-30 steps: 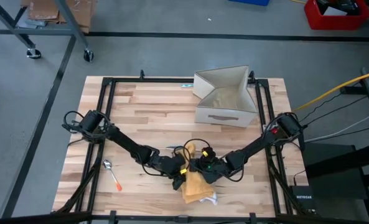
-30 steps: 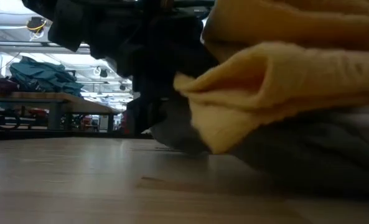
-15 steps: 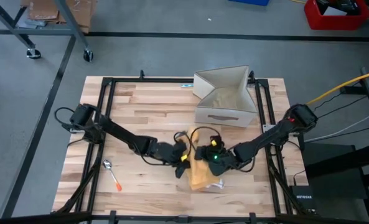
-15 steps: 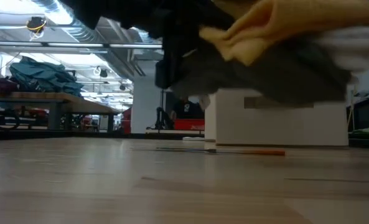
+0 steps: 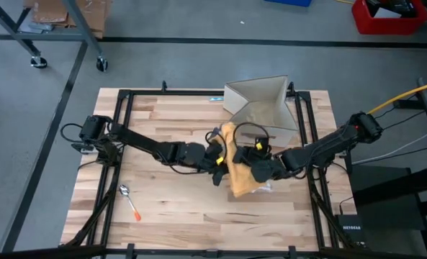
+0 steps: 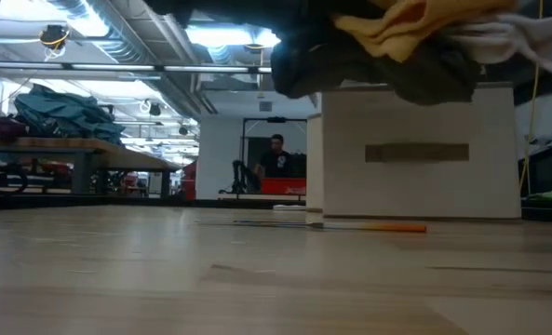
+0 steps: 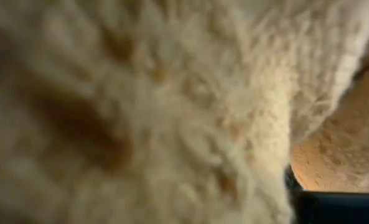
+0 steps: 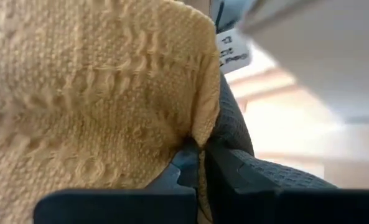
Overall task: Fold towel
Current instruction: Put the kitchen towels into the brown laundry organizer
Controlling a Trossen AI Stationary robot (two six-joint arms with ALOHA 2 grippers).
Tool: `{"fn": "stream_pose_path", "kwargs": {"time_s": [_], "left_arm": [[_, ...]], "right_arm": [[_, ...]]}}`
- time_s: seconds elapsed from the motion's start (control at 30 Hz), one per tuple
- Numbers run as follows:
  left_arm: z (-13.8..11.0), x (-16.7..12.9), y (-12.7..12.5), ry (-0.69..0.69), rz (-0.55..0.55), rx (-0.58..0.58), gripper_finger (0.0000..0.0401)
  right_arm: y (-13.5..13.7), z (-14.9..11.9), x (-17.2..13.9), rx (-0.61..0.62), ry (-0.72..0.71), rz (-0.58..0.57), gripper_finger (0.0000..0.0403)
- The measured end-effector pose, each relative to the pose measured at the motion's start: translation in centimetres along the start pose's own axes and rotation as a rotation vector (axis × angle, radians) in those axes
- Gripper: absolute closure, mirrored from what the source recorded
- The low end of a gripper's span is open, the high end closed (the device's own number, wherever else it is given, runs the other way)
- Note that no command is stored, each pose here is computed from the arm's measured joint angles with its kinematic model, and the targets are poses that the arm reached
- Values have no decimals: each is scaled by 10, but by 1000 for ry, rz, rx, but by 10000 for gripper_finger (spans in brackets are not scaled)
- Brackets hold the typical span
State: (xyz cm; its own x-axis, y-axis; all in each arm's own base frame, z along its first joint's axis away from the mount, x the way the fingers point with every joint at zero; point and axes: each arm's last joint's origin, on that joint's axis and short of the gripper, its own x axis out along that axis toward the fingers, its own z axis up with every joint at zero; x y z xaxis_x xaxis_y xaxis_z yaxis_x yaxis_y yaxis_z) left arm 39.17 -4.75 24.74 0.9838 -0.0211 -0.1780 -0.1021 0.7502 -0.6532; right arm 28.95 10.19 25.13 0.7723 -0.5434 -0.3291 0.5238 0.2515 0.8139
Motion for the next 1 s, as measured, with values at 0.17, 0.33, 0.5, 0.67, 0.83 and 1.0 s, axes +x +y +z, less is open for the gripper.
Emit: {"fn": "stream_pose_path", "kwargs": {"time_s": [0.17,0.33,0.5,0.67,0.83,1.0], "left_arm": [[29,5,3,-57,8,6,381],[61,7,10,-116,17,5,382],[93,6,19,-163,57,24,380],[118,4,31,-197,112,52,382],[137,-1,44,-250,139,46,380],[149,-4,55,-285,162,42,382]], "right_arm": [[7,27,-8,-24,-77,5,388],[13,55,-8,-47,-155,0,387],[14,83,0,-47,-231,-22,387],[14,106,9,-49,-294,-42,387],[13,129,19,-34,-330,-47,386],[11,147,31,-40,-345,-39,386]]}}
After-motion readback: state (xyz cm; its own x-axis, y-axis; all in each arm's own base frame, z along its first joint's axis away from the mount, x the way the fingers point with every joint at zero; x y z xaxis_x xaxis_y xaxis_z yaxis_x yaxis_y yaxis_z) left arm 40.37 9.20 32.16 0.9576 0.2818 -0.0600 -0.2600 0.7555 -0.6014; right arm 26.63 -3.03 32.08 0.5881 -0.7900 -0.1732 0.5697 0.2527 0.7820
